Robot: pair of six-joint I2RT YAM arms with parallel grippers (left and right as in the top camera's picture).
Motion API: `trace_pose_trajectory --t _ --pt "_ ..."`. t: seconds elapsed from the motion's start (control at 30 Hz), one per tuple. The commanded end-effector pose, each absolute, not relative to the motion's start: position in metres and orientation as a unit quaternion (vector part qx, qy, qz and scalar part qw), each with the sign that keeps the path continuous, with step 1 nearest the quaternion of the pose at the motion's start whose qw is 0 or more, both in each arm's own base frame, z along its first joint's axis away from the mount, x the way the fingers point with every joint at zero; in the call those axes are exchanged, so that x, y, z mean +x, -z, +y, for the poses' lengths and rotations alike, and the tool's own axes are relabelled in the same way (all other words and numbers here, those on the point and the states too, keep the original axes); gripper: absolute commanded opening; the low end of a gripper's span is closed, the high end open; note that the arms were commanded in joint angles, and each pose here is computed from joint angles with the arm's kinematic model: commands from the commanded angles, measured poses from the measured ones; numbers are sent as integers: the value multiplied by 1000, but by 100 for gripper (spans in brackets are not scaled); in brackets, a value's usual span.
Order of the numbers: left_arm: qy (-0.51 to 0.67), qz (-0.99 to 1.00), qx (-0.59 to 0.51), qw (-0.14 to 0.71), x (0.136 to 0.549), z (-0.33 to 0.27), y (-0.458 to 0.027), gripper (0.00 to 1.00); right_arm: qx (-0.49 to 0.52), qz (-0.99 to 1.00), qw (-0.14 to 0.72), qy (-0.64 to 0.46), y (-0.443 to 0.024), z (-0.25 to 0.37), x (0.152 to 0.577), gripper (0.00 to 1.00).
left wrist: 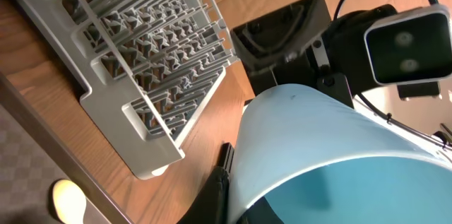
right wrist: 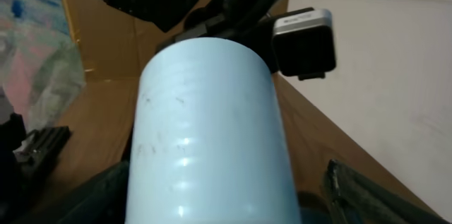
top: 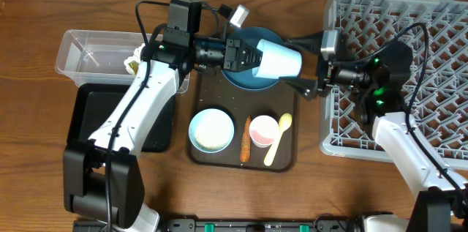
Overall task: Sort waste into correct bins and load items into the dishwasher rack
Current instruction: 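Hand the light-blue cup from the left gripper to the right gripper, then carry the light-blue cup with the right gripper into the dish rack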
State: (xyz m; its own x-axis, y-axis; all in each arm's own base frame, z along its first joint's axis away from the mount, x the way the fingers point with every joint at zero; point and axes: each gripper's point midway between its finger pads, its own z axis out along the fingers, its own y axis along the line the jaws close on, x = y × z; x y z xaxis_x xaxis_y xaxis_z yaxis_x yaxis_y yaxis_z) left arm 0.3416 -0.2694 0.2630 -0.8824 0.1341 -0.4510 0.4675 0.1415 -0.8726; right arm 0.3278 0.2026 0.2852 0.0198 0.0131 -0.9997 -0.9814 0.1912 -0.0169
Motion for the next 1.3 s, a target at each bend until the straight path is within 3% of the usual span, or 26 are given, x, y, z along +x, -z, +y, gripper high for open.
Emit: trace_pose_trajectory --t 0.0,0.2,0.43,0.67,0.77,0.9,0.97,1.13,1.27 --pt "630 737 207 129 342 -271 -266 7 -455 532 549 -456 -289 210 324 82" --pt "630 737 207 129 342 -271 -266 6 -455 532 549 -456 -289 210 324 79" --pt "630 737 207 129 342 -271 -266 7 -454 532 550 -455 -289 210 325 58" --pt "596 767 184 152 356 -269 -253 27 -438 554 537 -461 -282 210 328 54" --pt "536 815 140 169 372 -259 -228 28 -394 603 520 -459 -267 206 341 52" --pt "357 916 46 177 390 -213 -165 28 -295 691 497 -434 -241 191 368 50" --pt "272 946 20 176 390 -185 -143 28 -265 713 495 -420 -235 183 376 42" --pt "186 968 -2 169 382 -147 -134 28 -206 738 528 -367 -239 159 397 41" --pt "174 968 7 178 377 -135 -145 27 -137 760 571 -280 -252 127 413 24"
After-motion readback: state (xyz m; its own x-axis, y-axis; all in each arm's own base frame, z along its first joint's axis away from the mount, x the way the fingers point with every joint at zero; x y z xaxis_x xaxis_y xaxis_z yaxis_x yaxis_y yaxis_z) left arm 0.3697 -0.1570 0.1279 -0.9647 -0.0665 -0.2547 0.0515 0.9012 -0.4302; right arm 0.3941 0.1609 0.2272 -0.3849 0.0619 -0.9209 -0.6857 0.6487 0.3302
